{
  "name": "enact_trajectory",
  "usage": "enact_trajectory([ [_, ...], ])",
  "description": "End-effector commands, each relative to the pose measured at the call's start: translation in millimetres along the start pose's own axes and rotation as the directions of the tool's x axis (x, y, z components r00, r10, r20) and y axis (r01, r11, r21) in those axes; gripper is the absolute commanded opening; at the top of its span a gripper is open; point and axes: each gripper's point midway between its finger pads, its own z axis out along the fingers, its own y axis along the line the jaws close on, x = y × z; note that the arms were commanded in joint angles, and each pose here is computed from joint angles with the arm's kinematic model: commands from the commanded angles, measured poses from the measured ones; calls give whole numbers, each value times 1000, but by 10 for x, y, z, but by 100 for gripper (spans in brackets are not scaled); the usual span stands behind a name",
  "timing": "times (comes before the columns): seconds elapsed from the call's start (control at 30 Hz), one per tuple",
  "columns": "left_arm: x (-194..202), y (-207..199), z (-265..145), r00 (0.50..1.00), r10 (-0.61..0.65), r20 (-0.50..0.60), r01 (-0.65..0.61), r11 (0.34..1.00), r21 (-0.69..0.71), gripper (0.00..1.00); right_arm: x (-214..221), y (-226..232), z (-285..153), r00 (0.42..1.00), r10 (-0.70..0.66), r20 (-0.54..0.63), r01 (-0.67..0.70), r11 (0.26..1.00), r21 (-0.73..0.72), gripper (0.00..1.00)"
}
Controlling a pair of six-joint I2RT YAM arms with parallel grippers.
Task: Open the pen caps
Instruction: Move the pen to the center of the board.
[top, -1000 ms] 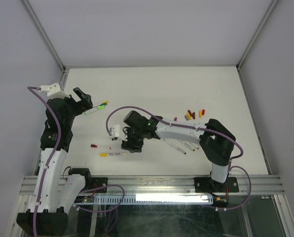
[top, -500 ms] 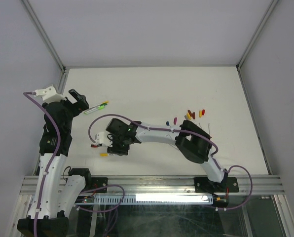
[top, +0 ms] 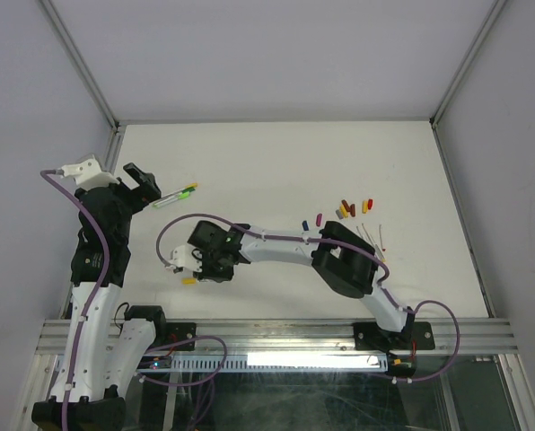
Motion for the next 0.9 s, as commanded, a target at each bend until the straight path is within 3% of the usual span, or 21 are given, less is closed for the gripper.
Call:
enact_trajectory([
  [0.0,-99,34,-5,999,19,45,-19,1000,-8,99,36,-6,-109,999,-27,-28,28,999,22,12],
  [0.2,-96,32,-4,999,19,43,-19,1000,-6,99,305,44,-305,996,-56,-71,59,998,37,1],
  [0.5,-86,-8,-10,999,16,40,-17,1000,17,99,1185,4,-694,985,43,-170,-37,999,33,0],
  [0.7,-81,-27,-10,999,14,38,-15,1000,28,99,1680,-85,-941,966,129,-225,-122,992,41,4],
  [0.87,-76,-31,-12,999,13,36,-14,999,30,99,1722,-93,-944,957,143,-252,-140,990,29,16],
])
